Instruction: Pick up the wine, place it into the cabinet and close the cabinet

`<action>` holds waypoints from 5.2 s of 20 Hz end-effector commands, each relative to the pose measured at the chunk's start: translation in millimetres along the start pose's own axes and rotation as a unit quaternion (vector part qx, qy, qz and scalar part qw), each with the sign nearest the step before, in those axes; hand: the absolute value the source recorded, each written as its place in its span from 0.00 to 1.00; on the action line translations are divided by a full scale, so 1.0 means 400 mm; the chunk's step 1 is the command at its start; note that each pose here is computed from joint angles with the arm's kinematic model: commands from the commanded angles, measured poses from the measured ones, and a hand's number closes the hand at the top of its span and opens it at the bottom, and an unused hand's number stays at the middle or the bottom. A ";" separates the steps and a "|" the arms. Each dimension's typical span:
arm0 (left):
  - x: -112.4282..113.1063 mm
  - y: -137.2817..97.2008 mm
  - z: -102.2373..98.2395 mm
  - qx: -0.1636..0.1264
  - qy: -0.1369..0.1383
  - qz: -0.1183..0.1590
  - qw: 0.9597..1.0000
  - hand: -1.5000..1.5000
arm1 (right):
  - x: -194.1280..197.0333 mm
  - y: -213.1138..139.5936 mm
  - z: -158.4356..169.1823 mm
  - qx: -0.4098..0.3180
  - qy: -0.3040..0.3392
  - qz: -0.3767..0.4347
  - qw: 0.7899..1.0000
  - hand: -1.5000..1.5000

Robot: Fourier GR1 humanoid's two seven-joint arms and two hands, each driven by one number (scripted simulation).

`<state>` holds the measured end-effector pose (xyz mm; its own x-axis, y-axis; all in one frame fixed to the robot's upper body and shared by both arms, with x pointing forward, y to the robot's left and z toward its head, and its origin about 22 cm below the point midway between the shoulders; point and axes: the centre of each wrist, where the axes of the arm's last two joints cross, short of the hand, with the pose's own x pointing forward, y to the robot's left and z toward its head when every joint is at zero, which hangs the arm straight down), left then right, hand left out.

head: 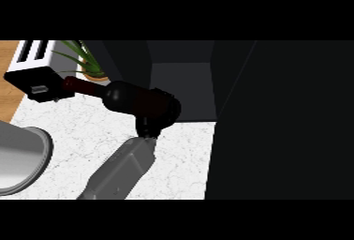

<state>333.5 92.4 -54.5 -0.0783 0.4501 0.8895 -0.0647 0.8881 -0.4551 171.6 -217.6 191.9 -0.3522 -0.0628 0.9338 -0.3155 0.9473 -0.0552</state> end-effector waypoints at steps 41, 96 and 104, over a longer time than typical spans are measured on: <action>0.067 -0.077 -0.136 0.046 0.013 -0.041 0.998 1.00 | -0.049 0.011 -0.024 0.052 -0.018 -0.022 0.998 0.00; 0.050 -0.199 -0.067 -0.014 -0.066 -0.062 0.996 0.00 | -0.040 0.001 -0.039 0.043 -0.007 -0.017 0.999 0.00; 0.048 -0.230 -0.036 -0.036 -0.072 -0.064 0.995 0.00 | -0.044 0.015 0.003 0.025 -0.003 -0.017 1.000 0.00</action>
<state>354.6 28.6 -2.1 -0.1841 0.3271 0.9269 -0.0202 0.9416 -0.3363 178.1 -205.2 182.1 -0.3532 -0.0984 0.9303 -0.3834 0.9223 -0.0481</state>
